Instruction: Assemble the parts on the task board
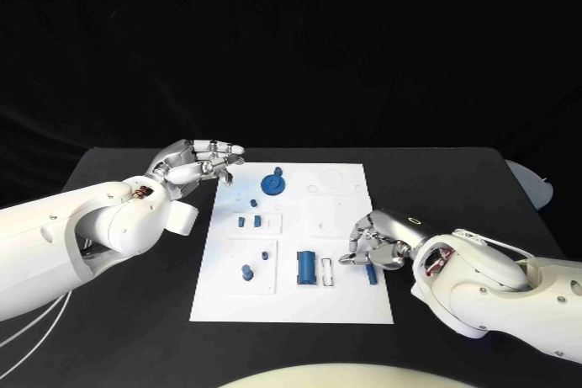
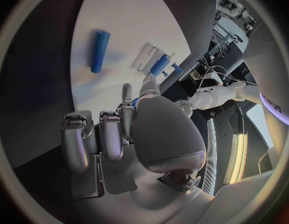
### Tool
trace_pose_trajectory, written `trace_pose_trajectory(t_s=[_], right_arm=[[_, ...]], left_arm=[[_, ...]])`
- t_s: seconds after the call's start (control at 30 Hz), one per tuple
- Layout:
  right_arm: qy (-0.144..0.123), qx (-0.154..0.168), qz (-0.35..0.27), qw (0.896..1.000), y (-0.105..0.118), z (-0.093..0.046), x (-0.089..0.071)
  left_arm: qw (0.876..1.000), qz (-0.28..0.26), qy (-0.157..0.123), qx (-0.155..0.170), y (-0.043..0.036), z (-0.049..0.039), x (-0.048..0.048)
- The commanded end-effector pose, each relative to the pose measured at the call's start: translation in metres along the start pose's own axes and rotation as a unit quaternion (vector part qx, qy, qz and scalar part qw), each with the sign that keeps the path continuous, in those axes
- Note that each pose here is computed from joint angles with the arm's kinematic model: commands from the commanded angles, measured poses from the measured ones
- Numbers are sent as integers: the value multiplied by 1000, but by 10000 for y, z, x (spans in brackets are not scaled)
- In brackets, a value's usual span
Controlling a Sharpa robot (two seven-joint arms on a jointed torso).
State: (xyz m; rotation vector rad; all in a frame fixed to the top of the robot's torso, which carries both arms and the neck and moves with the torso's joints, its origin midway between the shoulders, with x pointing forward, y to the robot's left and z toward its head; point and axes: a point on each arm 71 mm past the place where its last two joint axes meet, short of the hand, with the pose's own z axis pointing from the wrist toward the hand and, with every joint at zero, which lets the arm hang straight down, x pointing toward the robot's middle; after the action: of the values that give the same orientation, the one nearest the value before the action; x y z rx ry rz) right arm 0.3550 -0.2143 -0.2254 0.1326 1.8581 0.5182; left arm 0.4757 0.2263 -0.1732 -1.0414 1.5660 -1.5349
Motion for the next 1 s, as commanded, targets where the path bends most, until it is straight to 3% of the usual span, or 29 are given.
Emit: trace_pose_trajectory(t_s=[0.03,0.4,1.0], right_arm=[[-6,-2,-1,1000,-47,-35,-36],[-2,42,-15,999,-318,-151,-82],[28,69,-25,997,-431,-214,129]], left_arm=[[1000,-4,5,4,-7,7,19],[1000,-4,6,4,-1,14,31],[1000,-4,6,3,2,17,28]])
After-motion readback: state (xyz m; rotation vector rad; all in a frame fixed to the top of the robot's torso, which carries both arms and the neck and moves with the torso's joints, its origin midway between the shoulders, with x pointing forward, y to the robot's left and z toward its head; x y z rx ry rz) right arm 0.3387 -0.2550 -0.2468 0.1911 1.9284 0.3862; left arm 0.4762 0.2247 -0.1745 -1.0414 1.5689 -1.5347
